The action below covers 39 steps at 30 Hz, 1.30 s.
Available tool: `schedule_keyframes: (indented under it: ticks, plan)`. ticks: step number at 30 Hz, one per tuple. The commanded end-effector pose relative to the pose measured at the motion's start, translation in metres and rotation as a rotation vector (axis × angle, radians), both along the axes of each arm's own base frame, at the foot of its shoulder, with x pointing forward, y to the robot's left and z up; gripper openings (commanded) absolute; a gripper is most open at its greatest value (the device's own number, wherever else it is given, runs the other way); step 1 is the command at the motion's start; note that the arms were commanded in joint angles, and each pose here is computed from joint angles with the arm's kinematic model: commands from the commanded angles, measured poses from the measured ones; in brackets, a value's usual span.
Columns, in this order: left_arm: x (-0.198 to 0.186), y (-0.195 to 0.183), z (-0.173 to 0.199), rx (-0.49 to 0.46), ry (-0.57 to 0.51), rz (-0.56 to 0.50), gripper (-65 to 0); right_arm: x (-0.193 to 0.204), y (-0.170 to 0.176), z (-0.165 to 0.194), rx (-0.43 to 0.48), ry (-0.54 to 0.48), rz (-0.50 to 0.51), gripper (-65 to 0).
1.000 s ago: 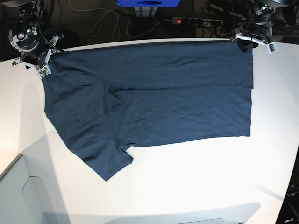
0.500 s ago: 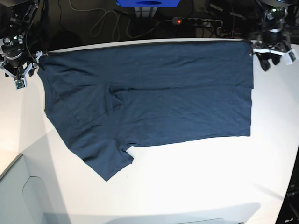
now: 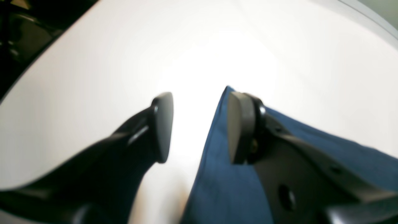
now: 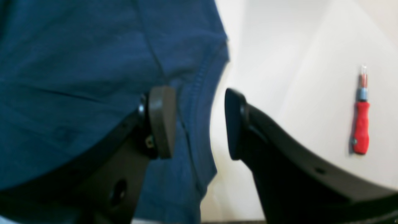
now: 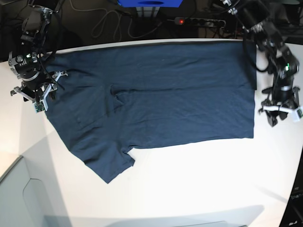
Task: Fold the T-shirt properly
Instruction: 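Move both grippers down along the shirt sides to the hem corners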
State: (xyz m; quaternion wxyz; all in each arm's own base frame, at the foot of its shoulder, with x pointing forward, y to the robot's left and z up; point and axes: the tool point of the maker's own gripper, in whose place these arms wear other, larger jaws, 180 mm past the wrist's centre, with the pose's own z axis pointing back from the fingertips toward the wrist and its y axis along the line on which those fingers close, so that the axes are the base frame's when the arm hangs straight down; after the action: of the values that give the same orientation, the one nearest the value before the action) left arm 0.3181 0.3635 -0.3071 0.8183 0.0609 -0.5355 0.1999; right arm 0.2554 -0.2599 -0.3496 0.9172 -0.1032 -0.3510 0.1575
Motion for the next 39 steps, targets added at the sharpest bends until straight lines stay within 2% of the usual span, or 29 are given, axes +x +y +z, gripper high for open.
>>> schedule_keyframes:
  ticks: [1, 4, 8, 13, 24, 27, 32, 36, 39]
  plan:
    - [0.019, 0.004, 0.011, 0.018, -0.031, -0.018, -37.8, 0.007, -0.003, 0.011, -0.019, -0.034, 0.015, -40.4]
    - [0.051, 0.007, -0.01, -0.006, 0.034, -0.045, -37.8, 0.006, -0.004, 0.011, -0.02, -0.034, 0.012, -40.4]
    - [0.083, 0.004, -0.031, -0.034, 0.041, -0.065, -38.0, 0.003, -0.005, 0.009, -0.021, -0.026, 0.009, -40.4]
    - [0.11, -0.013, -0.057, 0.022, 0.051, -0.142, -38.0, 0.0, -0.005, 0.007, -0.021, -0.018, 0.006, -40.4]
    - [0.111, -0.018, -0.081, 0.007, 0.091, -0.15, -38.3, 0.001, -0.004, 0.007, -0.021, -0.017, 0.011, -40.4]
    - [0.111, -0.018, -0.081, 0.007, 0.092, -0.15, -44.0, 0.011, -0.004, 0.014, -0.02, -0.046, 0.008, -40.4]
    - [0.111, -0.02, -0.082, 0.001, 0.09, -0.148, -65.0, 0.039, -0.004, 0.038, -0.02, -0.13, 0.008, -40.4]
    - [0.11, -0.021, -0.083, -0.001, 0.094, -0.149, -65.0, 0.069, -0.009, 0.047, 0.01, -0.171, -0.01, -40.4]
    - [0.11, -0.021, -0.084, -0.003, 0.096, -0.149, -65.0, 0.106, -0.011, 0.043, 0.084, -0.177, -0.035, -40.3]
